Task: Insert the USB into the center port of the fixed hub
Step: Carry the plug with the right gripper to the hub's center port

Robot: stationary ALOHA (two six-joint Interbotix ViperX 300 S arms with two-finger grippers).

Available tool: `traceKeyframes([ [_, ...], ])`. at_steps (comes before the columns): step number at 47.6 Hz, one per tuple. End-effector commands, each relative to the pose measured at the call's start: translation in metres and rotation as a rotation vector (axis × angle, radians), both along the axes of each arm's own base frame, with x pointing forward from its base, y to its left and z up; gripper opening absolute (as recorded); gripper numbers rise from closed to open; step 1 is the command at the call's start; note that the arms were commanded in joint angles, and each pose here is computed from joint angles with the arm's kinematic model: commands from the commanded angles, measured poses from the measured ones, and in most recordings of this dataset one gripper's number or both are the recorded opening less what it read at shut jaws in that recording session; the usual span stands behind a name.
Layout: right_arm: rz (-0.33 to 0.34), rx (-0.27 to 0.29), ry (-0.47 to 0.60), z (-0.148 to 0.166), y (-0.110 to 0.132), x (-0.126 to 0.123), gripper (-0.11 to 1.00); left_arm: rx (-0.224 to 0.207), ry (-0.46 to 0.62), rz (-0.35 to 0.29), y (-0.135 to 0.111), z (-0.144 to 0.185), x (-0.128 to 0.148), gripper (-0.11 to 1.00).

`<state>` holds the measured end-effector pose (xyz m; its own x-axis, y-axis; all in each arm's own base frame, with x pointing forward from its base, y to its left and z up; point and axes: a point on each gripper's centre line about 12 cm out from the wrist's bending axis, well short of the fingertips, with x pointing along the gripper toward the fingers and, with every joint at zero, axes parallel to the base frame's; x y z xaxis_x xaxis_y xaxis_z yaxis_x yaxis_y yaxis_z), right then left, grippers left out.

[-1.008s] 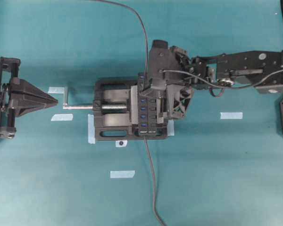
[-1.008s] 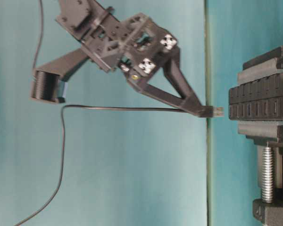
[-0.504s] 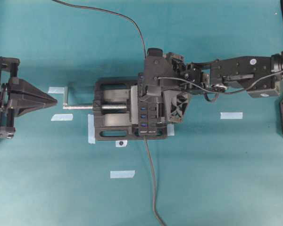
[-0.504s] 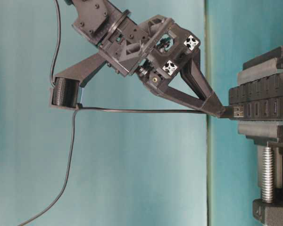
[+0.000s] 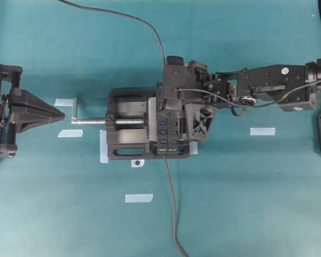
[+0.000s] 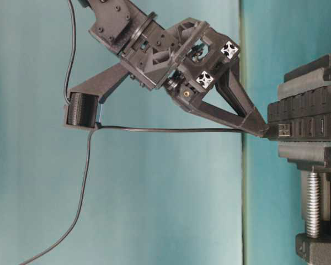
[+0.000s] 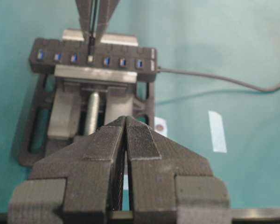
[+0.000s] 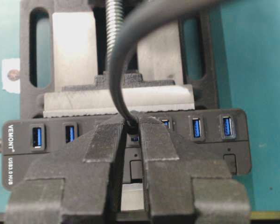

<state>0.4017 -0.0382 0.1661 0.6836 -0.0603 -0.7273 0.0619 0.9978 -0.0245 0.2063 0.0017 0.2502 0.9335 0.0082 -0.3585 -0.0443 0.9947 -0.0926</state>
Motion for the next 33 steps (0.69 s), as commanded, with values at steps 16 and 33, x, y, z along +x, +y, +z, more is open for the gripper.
traceKeyframes([
  [16,-0.004,0.008,-0.005,0.003,0.002,0.001,0.08,-0.001,-0.021,0.0,0.0,0.007,0.003,0.01],
  [33,-0.004,0.01,0.008,-0.002,0.002,0.002,0.08,-0.001,-0.018,0.001,0.0,0.007,0.002,0.01],
])
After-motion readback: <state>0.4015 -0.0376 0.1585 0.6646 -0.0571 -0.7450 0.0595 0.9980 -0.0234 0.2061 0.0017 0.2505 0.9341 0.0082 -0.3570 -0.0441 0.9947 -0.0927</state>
